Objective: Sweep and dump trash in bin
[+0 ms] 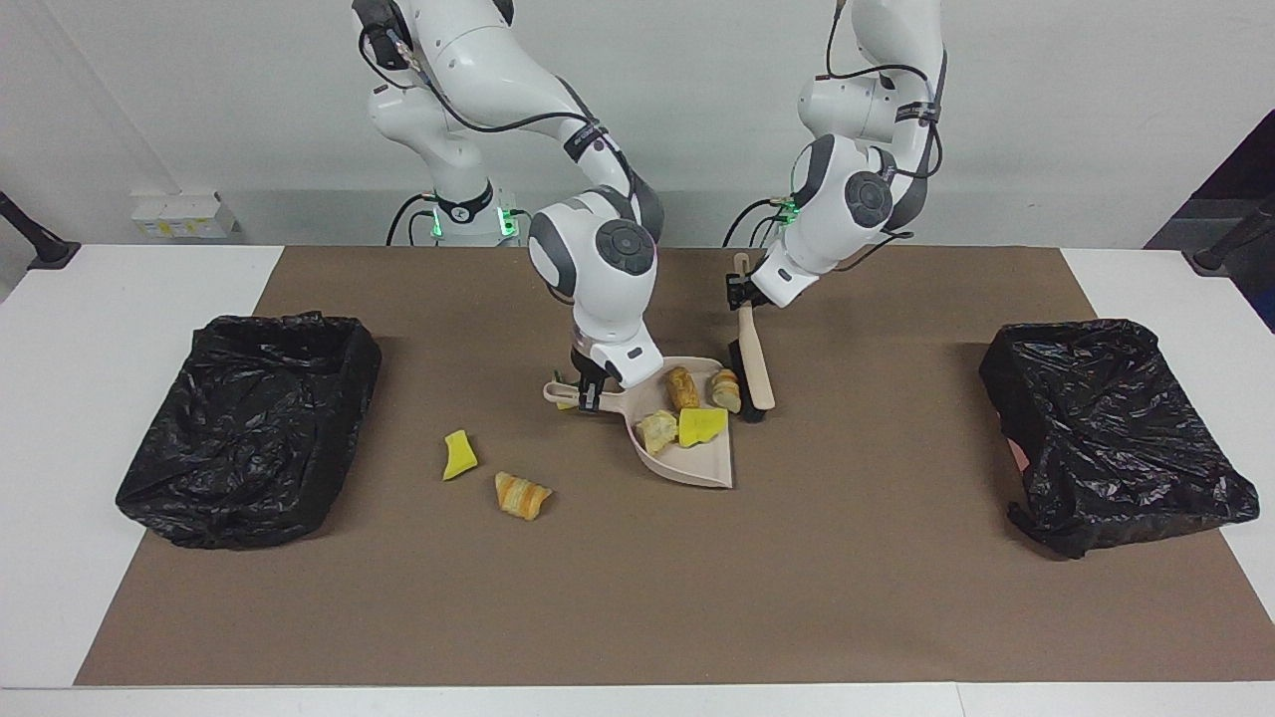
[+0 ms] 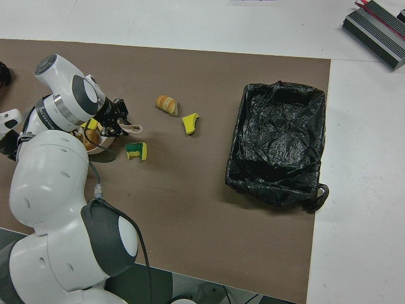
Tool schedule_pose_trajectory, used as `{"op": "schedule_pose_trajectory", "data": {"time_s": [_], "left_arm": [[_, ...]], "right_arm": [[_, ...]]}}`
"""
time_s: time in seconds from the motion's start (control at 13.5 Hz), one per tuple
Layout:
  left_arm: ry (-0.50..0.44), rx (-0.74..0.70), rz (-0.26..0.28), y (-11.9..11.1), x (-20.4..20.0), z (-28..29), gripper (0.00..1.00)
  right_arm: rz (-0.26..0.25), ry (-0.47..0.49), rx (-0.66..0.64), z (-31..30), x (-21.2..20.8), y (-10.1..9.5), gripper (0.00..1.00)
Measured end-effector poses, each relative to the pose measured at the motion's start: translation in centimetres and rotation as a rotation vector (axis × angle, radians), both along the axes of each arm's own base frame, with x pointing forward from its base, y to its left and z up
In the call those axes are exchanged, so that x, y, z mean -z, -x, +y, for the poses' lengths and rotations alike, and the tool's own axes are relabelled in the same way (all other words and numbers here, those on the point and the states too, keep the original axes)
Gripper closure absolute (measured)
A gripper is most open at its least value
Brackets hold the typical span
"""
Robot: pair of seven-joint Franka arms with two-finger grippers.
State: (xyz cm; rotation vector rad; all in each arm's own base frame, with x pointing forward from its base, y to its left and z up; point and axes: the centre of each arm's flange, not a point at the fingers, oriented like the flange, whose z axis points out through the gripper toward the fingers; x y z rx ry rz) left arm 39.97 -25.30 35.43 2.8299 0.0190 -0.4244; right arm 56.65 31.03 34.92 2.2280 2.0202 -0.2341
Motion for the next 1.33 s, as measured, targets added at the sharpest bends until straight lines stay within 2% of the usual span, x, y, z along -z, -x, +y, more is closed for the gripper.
{"op": "schedule_pose_trajectory", "data": {"time_s": [0.37, 0.74, 0.96, 1.19, 1.33], "left_arm": [[0.028, 0.018, -0.037, -0.4, -1.9, -1.8, 0.74], [0.030, -0.060, -0.041, -2.1, -2.5, 0.3, 0.74], [-0.022, -0.055, -0.098, -3.2, -5.6, 1.0, 0.74], [-0.111, -0.009, -0.116, -1.8, -9.0, 1.0, 0.74], [-0.161, -0.026, -0.125, 0.3, -9.9, -1.2, 0.74]], "right_arm": [[0.005, 0.005, -0.001, -0.1, 0.0, 0.2, 0.69], [0.020, 0.019, 0.005, -0.4, -0.4, 0.4, 0.69], [0.001, 0.011, 0.003, -1.4, -2.4, -0.3, 0.69], [0.001, 0.008, -0.011, -5.2, -5.6, -1.6, 0.69], [0.028, -0.019, -0.015, -8.6, -8.6, -2.5, 0.69]]}}
